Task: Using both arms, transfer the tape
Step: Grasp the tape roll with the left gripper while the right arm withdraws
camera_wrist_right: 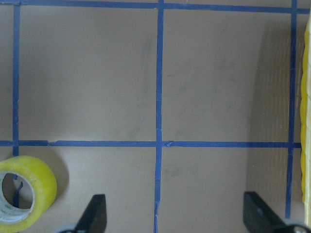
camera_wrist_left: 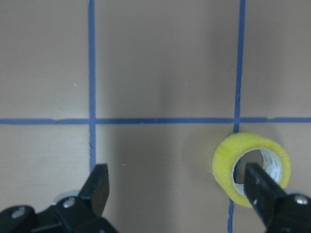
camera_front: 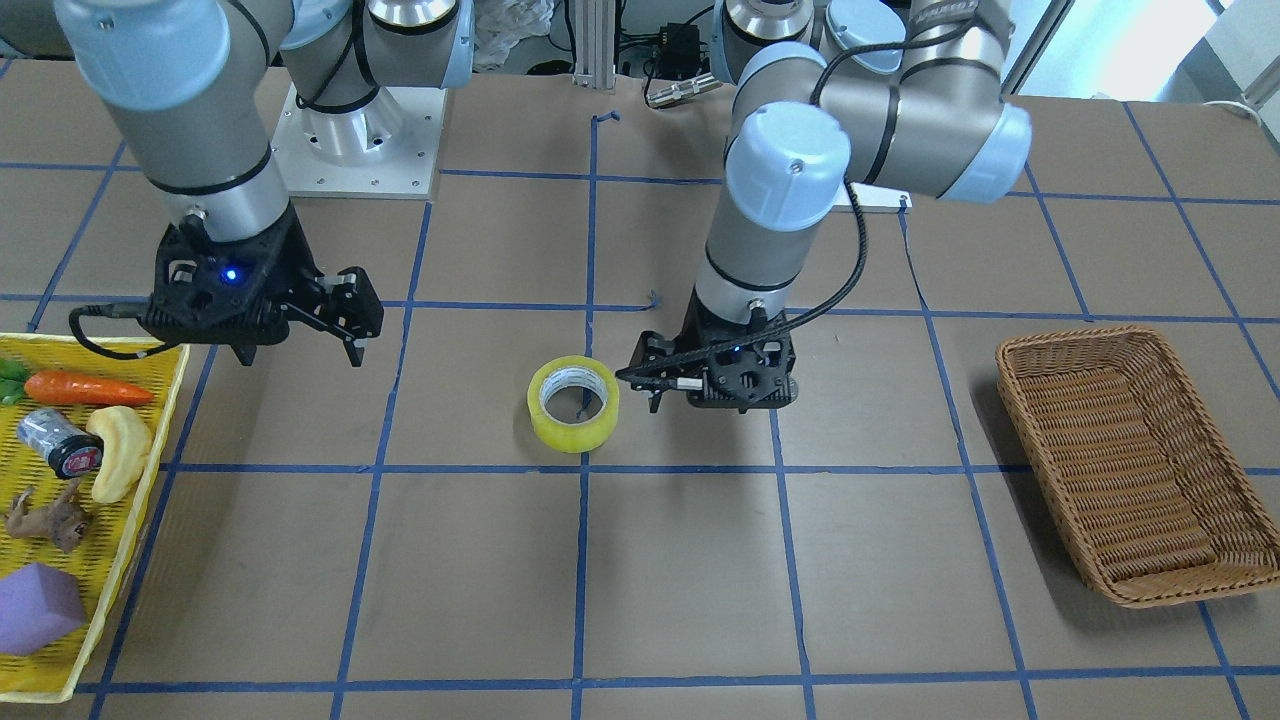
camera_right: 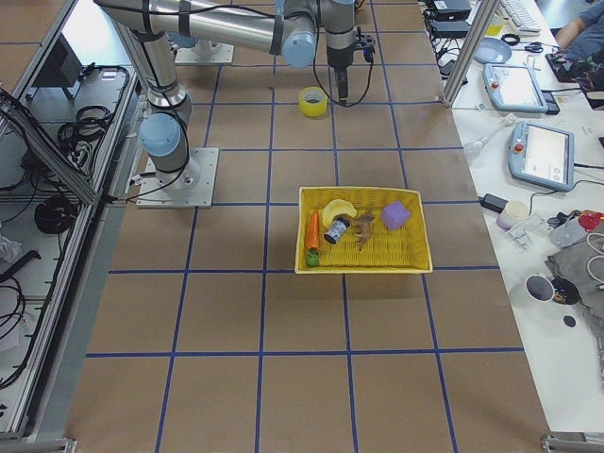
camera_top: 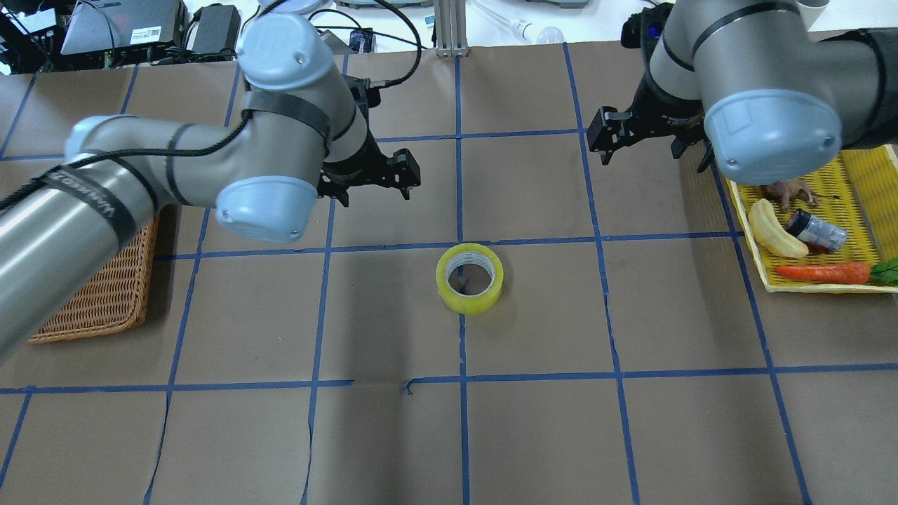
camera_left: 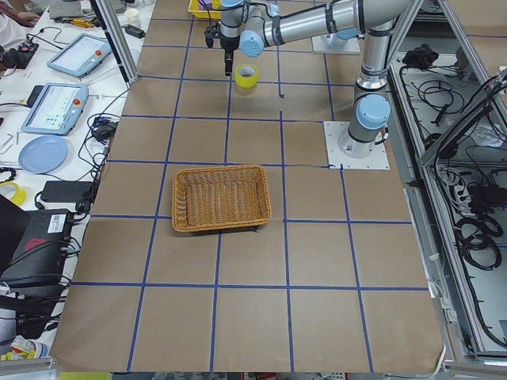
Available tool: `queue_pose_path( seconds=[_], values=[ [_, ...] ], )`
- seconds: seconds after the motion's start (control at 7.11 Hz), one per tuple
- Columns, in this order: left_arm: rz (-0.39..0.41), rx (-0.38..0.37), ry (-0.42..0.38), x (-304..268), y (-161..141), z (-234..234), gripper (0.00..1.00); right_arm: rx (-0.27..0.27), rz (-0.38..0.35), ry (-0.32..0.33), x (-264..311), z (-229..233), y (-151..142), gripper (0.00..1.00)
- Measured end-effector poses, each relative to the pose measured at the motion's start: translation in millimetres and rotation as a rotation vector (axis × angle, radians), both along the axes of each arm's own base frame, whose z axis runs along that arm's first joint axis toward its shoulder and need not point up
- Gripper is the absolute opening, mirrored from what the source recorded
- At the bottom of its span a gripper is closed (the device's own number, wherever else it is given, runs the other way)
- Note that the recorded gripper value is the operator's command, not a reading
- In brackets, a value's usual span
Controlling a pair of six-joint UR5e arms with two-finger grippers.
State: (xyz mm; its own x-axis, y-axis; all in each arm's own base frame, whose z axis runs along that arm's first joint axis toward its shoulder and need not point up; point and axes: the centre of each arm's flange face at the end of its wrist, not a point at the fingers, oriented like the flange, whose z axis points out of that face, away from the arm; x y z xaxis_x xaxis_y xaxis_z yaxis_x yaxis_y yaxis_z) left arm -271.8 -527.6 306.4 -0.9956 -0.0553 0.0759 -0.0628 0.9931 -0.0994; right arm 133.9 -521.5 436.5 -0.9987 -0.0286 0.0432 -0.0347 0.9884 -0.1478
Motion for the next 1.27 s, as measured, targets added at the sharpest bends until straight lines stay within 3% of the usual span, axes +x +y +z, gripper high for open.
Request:
queue_pose_path(
  seconds=[0.28, 0.42, 0.56, 0.7, 0.84, 0.99, 1.13, 1.27],
  values=[
    [0.006, 0.055, -0.032, -56, 22, -54, 0.90, -0.011, 0.005, -0.003, 1, 50, 9, 1.00],
    [0.004, 0.078, -0.044, -67, 28, -75, 0.76, -0.005, 0.007, -0.002, 1, 57, 11, 1.00],
    [0.004, 0.086, -0.048, -71, 28, -93, 0.54, 0.001, 0.008, 0.000, 2, 58, 11, 1.00],
    [0.002, 0.085, -0.046, -75, 26, -109, 0.41, 0.004, 0.009, -0.002, 2, 59, 12, 1.00],
    [-0.005, 0.082, -0.042, -82, 27, -122, 0.18, 0.007, 0.010, -0.003, 2, 59, 13, 1.00],
    [-0.015, 0.081, -0.040, -87, 30, -130, 0.18, 0.008, 0.010, -0.003, 2, 59, 13, 1.00],
    [-0.019, 0.078, -0.040, -89, 33, -131, 0.00, 0.009, 0.009, -0.003, 2, 59, 13, 1.00],
    [-0.022, 0.068, -0.037, -90, 34, -127, 0.00, 0.010, 0.009, -0.003, 2, 59, 13, 1.00]
  ],
)
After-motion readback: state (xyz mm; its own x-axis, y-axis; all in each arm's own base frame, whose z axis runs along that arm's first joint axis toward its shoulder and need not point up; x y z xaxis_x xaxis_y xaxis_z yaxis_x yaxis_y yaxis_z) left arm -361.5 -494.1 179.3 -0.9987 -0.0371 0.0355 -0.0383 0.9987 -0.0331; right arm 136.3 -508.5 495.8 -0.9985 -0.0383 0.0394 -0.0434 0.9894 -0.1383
